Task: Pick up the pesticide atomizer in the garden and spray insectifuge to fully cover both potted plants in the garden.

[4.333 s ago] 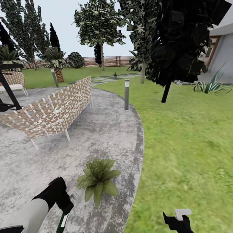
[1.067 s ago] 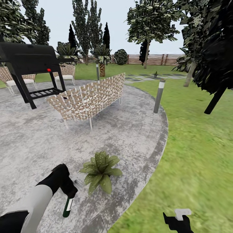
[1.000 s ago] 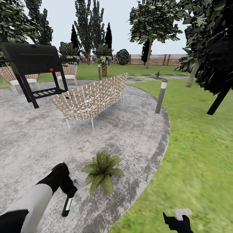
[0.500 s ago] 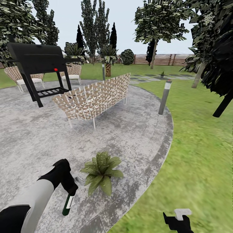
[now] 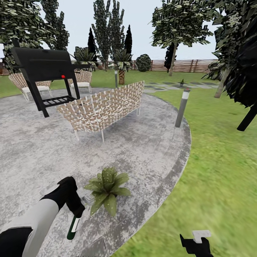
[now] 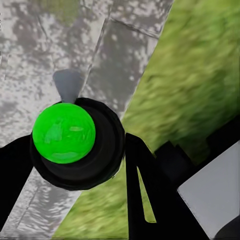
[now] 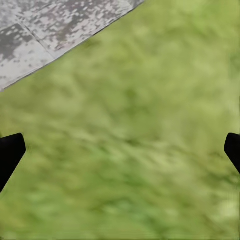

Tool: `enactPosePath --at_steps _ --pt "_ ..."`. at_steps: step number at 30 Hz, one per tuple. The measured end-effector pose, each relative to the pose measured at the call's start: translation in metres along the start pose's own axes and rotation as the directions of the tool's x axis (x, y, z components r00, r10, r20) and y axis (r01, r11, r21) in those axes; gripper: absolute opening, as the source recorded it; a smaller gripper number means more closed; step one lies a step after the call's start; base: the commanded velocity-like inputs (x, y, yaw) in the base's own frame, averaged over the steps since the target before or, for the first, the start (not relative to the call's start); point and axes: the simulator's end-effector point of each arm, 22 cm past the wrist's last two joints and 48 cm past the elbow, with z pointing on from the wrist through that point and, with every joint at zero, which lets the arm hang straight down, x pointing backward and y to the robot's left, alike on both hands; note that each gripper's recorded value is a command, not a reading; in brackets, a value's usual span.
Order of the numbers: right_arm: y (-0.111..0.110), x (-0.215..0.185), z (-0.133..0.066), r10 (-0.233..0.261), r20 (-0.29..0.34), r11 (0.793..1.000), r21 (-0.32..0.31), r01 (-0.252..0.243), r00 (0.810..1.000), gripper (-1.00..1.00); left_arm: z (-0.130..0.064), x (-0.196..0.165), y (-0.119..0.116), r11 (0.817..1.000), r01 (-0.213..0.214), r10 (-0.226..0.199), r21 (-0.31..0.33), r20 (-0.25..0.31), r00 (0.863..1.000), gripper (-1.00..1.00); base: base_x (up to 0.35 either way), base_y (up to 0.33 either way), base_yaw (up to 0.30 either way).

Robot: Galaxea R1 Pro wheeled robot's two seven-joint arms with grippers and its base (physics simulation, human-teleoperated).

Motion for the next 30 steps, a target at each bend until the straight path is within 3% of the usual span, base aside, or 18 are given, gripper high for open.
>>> enactPosePath --at_steps 10,20,25,30 --pt "0.000 0.000 0.000 -0.001 0.001 1.000 0.000 0.001 1.000 1.00 0.010 0.022 0.006 1.000 0.017 -0.016 0.004 -0.027 0.999 -1.00 0.000 0.000 0.063" --pt "0.000 0.000 0.000 0.000 0.000 1.000 0.000 0.000 1.000 1.00 0.016 0.026 0.001 1.000 0.016 -0.016 0.011 -0.036 0.999 -1.00 0.003 -0.003 0.238" --pt "-0.001 -0.001 0.000 -0.001 0.002 1.000 0.002 0.001 1.000 1.00 0.018 0.024 -0.002 1.000 0.015 -0.015 0.015 -0.033 0.999 -1.00 0.091 -0.192 0.027" --pt "0.000 0.000 0.000 -0.002 0.001 1.000 0.000 0.002 1.000 1.00 0.016 0.023 0.000 1.000 0.018 -0.018 0.008 -0.028 0.999 -1.00 -0.175 -0.235 0.000"
